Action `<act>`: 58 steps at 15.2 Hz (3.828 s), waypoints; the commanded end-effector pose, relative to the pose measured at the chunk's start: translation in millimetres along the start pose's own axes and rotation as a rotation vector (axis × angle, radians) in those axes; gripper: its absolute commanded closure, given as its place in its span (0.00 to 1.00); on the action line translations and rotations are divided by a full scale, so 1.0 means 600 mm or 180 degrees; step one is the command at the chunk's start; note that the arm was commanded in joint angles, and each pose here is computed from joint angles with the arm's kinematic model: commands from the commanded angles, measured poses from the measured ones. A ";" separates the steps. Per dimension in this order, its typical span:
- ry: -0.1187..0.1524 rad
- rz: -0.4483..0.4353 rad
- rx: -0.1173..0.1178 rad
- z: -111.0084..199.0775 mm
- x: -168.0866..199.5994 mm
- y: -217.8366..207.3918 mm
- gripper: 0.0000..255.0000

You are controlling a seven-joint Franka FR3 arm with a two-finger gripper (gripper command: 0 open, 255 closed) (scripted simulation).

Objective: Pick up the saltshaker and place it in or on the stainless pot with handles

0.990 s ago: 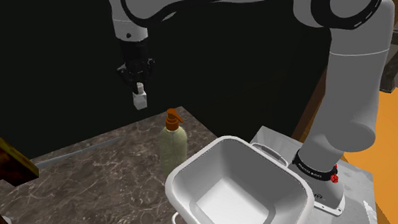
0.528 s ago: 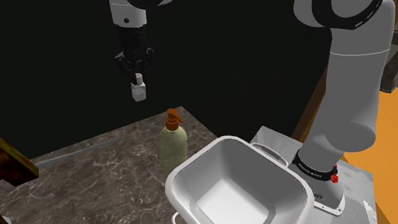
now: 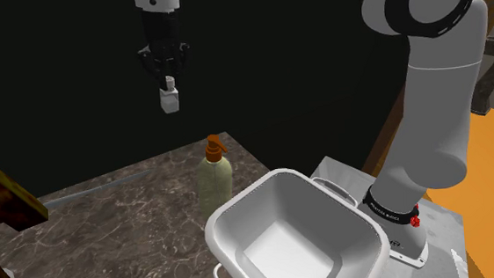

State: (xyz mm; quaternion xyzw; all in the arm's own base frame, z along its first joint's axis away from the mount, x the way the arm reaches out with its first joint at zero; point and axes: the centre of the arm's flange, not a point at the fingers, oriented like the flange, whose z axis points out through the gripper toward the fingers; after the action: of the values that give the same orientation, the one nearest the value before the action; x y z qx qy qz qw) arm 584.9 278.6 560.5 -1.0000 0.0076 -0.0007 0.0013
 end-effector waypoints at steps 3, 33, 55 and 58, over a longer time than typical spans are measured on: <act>-0.0001 0.0000 -0.0001 -0.014 -0.065 -0.009 1.00; -0.0001 0.0000 -0.0001 -0.077 -0.717 -0.096 1.00; -0.0001 0.0000 -0.0001 0.108 -0.732 -0.098 1.00; -0.0001 0.0000 -0.0001 0.108 -0.732 -0.098 1.00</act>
State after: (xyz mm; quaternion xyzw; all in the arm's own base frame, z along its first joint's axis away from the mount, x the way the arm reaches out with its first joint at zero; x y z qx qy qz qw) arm 146.8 344.2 496.0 -1.0000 0.0076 -0.0004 0.0010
